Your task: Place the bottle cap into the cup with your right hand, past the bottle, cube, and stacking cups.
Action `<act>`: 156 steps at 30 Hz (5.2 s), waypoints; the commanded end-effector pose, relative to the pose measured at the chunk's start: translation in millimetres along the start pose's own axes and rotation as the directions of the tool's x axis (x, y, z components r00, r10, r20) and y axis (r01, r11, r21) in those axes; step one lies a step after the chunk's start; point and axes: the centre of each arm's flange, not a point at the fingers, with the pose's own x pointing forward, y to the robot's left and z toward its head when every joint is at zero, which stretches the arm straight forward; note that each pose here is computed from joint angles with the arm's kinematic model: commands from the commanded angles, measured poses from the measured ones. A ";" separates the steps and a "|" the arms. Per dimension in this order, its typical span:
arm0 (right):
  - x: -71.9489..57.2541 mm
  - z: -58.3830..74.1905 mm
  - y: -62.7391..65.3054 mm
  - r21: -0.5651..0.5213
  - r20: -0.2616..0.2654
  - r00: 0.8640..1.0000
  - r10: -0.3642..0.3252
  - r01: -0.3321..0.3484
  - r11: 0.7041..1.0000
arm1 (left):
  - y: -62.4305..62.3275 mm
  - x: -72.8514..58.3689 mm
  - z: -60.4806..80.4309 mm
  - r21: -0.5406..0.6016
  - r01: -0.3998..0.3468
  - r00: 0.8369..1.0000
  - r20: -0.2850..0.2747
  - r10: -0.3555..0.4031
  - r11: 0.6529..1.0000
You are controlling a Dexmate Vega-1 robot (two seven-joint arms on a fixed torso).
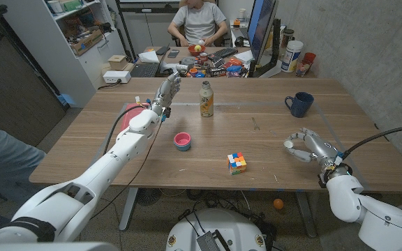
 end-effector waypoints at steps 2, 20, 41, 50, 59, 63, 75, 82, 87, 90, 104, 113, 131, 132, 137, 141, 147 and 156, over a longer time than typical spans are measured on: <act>26.6 12.4 -23.4 -0.031 0.060 0.997 -0.053 0.055 0.998 | -2.4 -2.6 1.1 0.022 0.012 1.000 -0.006 -0.012 1.000; 63.3 25.3 -52.4 -0.053 0.098 0.988 -0.119 0.125 0.991 | -3.7 -9.0 5.7 0.055 0.017 1.000 -0.005 -0.017 0.998; 99.1 30.8 -91.0 -0.066 0.101 0.975 -0.196 0.203 0.977 | 2.0 -19.1 5.8 0.072 0.008 1.000 -0.012 -0.007 0.997; 114.6 30.4 -95.8 -0.051 0.081 0.975 -0.207 0.211 0.976 | 8.7 -24.6 16.8 0.102 0.000 1.000 -0.005 0.001 0.995; 130.0 31.4 -97.3 -0.036 0.079 0.974 -0.210 0.213 0.976 | 12.4 -31.0 22.0 0.096 0.002 1.000 -0.002 -0.002 0.995; 136.7 31.8 -98.5 -0.030 0.070 0.975 -0.213 0.215 0.976 | 13.9 -33.0 23.9 0.102 -0.001 1.000 -0.001 0.001 0.995; 165.3 33.4 -100.8 -0.023 0.057 0.978 -0.199 0.200 0.979 | 14.8 -35.0 24.8 0.077 0.009 1.000 0.001 -0.009 0.997; 179.3 33.8 -102.7 -0.007 0.047 0.979 -0.200 0.200 0.980 | 15.1 -37.0 26.4 0.089 0.009 1.000 0.010 -0.010 0.996; 188.1 30.2 -105.2 -0.004 0.032 0.979 -0.199 0.200 0.980 | 14.3 -39.7 28.5 0.085 0.011 1.000 0.023 -0.013 0.996; 192.9 26.0 -106.0 -0.003 0.020 0.980 -0.196 0.197 0.980 | 14.1 -41.4 29.8 0.084 0.010 1.000 0.028 -0.012 0.996; 212.8 -3.7 -100.7 0.041 -0.098 0.978 -0.183 0.187 0.981 | 10.6 -44.5 34.2 0.086 0.016 0.999 0.038 -0.019 0.996; 215.7 -12.7 -105.1 0.069 -0.132 0.971 -0.201 0.211 0.975 | 9.4 -46.1 31.7 0.089 0.017 0.999 0.031 -0.020 0.996; 214.2 -38.2 -99.9 0.122 -0.213 0.956 -0.202 0.231 0.965 | 6.2 -44.8 28.1 0.083 0.018 1.000 0.022 -0.019 0.996; 214.4 -39.8 -99.7 0.122 -0.218 0.955 -0.200 0.231 0.965 | 5.7 -44.4 27.8 0.083 0.019 1.000 0.021 -0.020 0.996; 215.9 -47.0 -96.9 0.129 -0.241 0.951 -0.194 0.230 0.965 | 3.0 -42.9 27.0 0.087 0.025 1.000 0.016 -0.027 0.996; 217.8 -50.9 -93.0 0.137 -0.254 0.949 -0.186 0.226 0.964 | 1.9 -42.1 26.9 0.090 0.026 1.000 0.013 -0.027 0.996; 221.0 -54.1 -84.0 0.145 -0.268 0.948 -0.171 0.215 0.966 | 1.4 -42.1 25.5 0.099 0.023 1.000 0.005 -0.024 0.995; 225.7 -53.8 -74.3 0.152 -0.280 0.947 -0.155 0.204 0.967 | -0.9 -42.4 26.3 0.121 0.033 0.999 0.001 -0.033 0.992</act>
